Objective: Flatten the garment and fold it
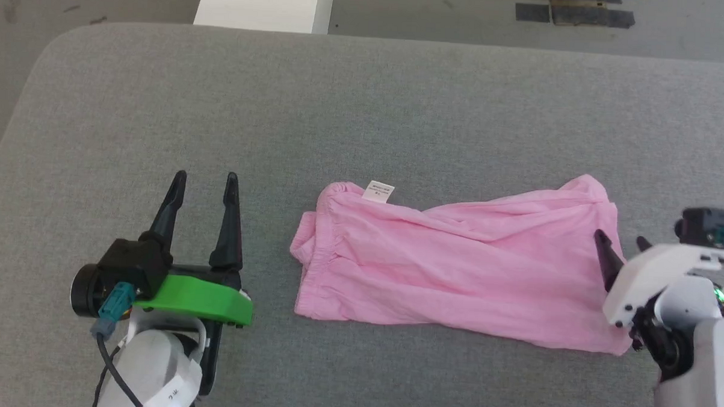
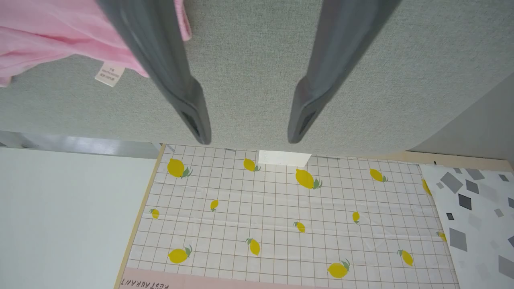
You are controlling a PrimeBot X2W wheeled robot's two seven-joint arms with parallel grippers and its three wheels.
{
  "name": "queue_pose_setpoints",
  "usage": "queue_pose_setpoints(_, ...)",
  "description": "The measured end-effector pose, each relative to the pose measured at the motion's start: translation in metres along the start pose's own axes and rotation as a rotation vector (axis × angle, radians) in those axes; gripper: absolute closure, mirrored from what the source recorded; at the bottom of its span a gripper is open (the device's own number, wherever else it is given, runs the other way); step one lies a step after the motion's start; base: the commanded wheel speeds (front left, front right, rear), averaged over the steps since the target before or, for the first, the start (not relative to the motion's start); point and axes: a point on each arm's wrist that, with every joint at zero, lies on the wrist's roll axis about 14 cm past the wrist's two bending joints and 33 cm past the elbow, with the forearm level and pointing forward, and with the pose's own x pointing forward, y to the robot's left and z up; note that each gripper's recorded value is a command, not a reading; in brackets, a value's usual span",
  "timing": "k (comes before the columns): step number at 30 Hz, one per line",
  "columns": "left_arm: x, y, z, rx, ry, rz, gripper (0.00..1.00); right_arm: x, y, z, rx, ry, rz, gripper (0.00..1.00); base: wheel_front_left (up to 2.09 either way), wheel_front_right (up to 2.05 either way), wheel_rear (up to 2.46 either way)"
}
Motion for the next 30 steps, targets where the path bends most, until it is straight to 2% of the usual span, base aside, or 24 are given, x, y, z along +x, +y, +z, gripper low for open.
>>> queue_pose_setpoints(9,0.003,0.005,-0.010,0.003,0.018,0.008,0.00,0.019,0.002,-0.025,0.024,0.308,-0.001,0.00,0.00,0.00,0.00)
queue_pose_setpoints(10,0.003,0.006,-0.011,0.003,0.020,0.010,0.00,0.019,0.004,-0.027,0.022,0.332,0.001,0.07,0.00,0.00,0.00)
queue_pose_setpoints(11,0.002,0.007,-0.011,0.002,0.022,0.013,0.00,0.019,0.006,-0.028,0.019,0.356,0.008,0.44,0.00,0.00,0.00)
queue_pose_setpoints(12,0.002,0.008,-0.012,0.001,0.023,0.016,0.00,0.018,0.006,-0.029,0.013,0.373,0.011,0.58,0.00,0.00,0.00)
queue_pose_setpoints(13,0.002,0.008,-0.012,0.001,0.023,0.019,0.00,0.018,0.008,-0.027,0.006,0.379,0.015,0.87,0.00,0.00,0.00)
queue_pose_setpoints(14,0.001,0.009,-0.012,0.000,0.023,0.020,0.00,0.018,0.009,-0.026,-0.002,0.374,0.017,1.00,0.00,0.00,0.00)
queue_pose_setpoints(20,0.001,0.012,-0.008,-0.010,0.011,0.037,0.00,0.012,0.011,-0.017,-0.013,0.259,0.020,1.00,0.00,0.00,0.00)
queue_pose_setpoints(24,-0.001,0.013,-0.005,-0.014,0.006,0.044,0.00,0.004,0.000,-0.008,-0.006,0.165,-0.009,1.00,0.00,0.00,0.00)
queue_pose_setpoints(30,-0.005,0.014,-0.004,-0.020,0.004,0.051,0.00,-0.015,-0.044,0.011,-0.044,0.057,-0.159,1.00,0.00,0.00,0.00)
